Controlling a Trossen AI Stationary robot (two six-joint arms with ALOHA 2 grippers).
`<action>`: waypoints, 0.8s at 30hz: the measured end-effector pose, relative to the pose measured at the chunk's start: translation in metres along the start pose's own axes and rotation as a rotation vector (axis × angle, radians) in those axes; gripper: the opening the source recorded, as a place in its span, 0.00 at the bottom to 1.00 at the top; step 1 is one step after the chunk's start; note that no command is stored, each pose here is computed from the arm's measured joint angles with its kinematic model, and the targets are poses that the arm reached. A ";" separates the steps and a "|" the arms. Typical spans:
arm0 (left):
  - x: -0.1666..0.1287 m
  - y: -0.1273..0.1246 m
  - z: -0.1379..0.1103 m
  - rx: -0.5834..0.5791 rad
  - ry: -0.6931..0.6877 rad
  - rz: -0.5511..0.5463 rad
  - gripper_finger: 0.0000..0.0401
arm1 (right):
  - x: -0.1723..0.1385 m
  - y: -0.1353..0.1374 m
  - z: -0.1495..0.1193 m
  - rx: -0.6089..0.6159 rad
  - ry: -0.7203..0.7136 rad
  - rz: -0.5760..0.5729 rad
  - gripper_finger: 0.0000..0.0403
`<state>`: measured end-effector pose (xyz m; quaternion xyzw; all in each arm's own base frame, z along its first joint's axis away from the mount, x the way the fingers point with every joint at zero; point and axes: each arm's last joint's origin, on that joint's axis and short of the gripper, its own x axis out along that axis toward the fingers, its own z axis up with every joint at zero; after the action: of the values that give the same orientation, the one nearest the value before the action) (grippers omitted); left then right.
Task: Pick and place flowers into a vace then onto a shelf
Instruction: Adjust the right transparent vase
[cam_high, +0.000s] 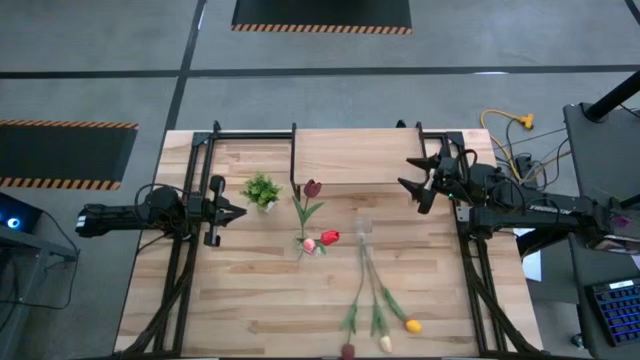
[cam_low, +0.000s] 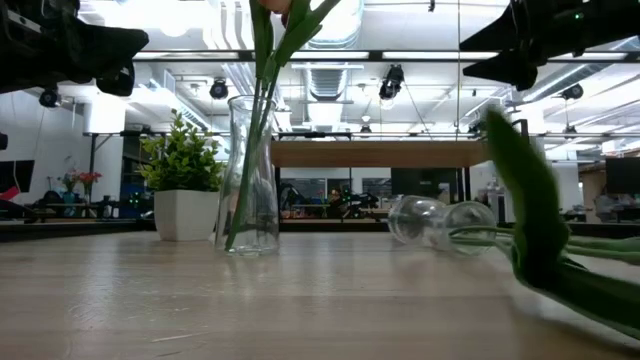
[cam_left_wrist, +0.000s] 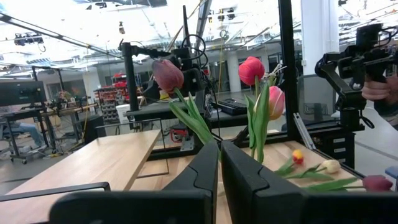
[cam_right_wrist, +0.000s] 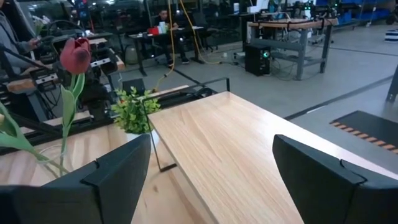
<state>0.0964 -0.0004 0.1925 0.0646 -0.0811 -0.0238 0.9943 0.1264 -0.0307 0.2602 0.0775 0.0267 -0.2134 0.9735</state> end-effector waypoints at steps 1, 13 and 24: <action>0.000 0.000 0.000 0.000 0.000 0.000 0.01 | 0.000 0.000 0.000 0.000 0.001 0.000 0.81; 0.000 0.000 0.000 0.000 0.000 0.000 0.01 | 0.000 0.000 -0.002 -0.003 0.011 0.000 0.81; 0.000 0.000 0.000 0.000 0.000 0.000 0.01 | 0.026 0.008 -0.018 -0.232 0.152 0.127 0.81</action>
<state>0.0964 -0.0004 0.1924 0.0644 -0.0809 -0.0238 0.9944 0.1530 -0.0315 0.2410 -0.0181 0.1197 -0.1403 0.9827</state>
